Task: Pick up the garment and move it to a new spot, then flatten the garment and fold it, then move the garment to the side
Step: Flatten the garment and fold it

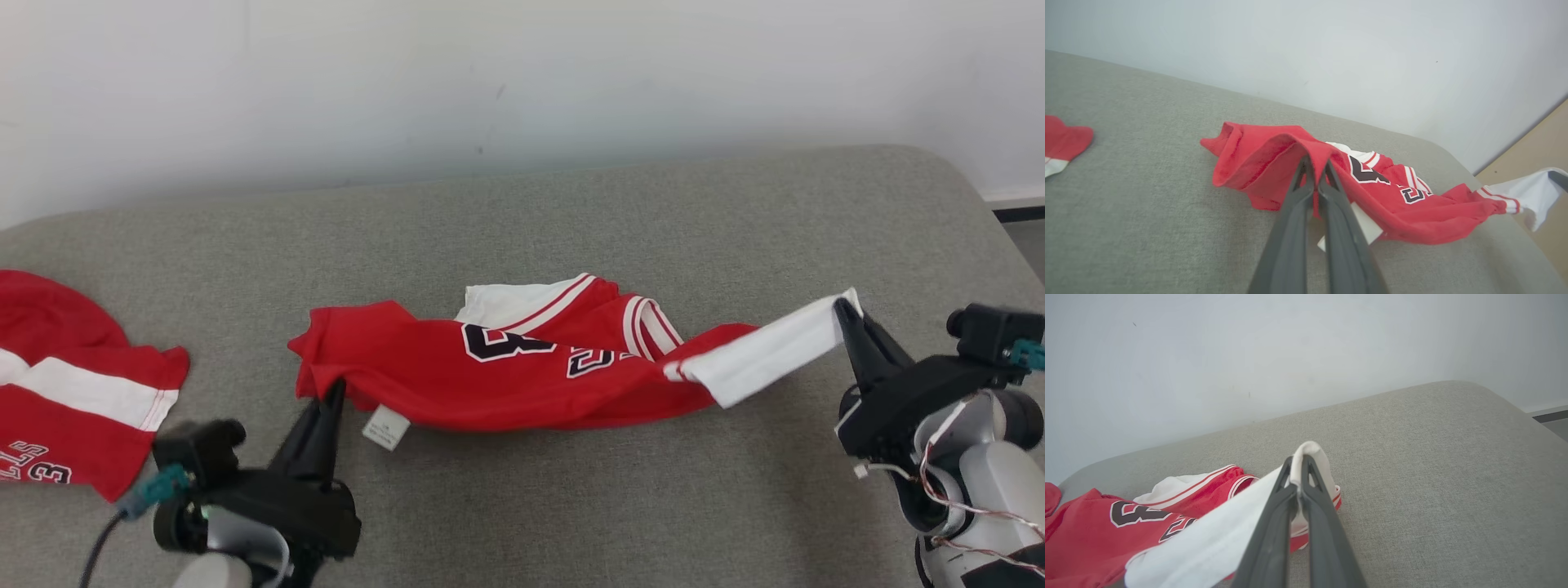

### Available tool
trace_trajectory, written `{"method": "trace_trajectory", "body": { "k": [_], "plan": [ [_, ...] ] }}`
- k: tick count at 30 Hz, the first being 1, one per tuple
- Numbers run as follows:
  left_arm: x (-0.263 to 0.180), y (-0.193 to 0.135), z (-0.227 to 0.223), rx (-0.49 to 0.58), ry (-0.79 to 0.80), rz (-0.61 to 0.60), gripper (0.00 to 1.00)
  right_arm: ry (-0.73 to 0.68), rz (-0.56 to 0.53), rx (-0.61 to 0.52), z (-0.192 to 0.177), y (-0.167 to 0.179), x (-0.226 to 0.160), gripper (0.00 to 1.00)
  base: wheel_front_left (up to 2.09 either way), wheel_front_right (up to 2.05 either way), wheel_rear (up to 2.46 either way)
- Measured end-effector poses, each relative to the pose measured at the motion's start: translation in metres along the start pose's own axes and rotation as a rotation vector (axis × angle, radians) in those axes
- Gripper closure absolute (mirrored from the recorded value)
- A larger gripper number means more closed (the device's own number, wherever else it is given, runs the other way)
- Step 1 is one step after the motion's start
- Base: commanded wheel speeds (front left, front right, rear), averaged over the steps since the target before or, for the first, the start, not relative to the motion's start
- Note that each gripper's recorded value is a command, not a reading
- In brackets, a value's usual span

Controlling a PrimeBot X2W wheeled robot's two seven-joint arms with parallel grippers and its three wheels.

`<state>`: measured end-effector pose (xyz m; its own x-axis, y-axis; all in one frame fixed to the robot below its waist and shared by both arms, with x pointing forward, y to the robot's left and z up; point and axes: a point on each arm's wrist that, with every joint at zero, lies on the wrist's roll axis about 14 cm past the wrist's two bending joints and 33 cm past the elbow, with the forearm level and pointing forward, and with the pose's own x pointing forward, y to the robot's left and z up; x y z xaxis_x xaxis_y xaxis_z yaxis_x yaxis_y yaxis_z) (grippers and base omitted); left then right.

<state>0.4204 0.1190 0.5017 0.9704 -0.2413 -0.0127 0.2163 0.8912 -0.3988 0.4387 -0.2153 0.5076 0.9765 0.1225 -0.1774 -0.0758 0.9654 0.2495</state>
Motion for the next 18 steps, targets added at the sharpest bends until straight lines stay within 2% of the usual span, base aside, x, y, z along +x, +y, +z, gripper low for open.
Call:
{"method": "trace_trajectory", "body": {
  "k": [6, 11, 18],
  "plan": [
    [0.045, -0.03, 0.058, 0.039, -0.052, -0.136, 1.0, -0.115, 0.115, 0.001, 0.067, 0.036, 0.011, 1.0, 0.0, 0.0, 0.0],
    [0.078, -0.05, 0.117, 0.046, -0.14, -0.211, 1.0, -0.233, 0.202, -0.051, 0.137, 0.066, 0.018, 1.0, 0.0, 0.0, 0.0],
    [0.11, -0.059, 0.179, 0.001, -0.242, -0.238, 1.0, -0.329, 0.243, -0.099, 0.207, 0.086, 0.033, 1.0, 0.0, 0.0, 0.0]
  ]
}}
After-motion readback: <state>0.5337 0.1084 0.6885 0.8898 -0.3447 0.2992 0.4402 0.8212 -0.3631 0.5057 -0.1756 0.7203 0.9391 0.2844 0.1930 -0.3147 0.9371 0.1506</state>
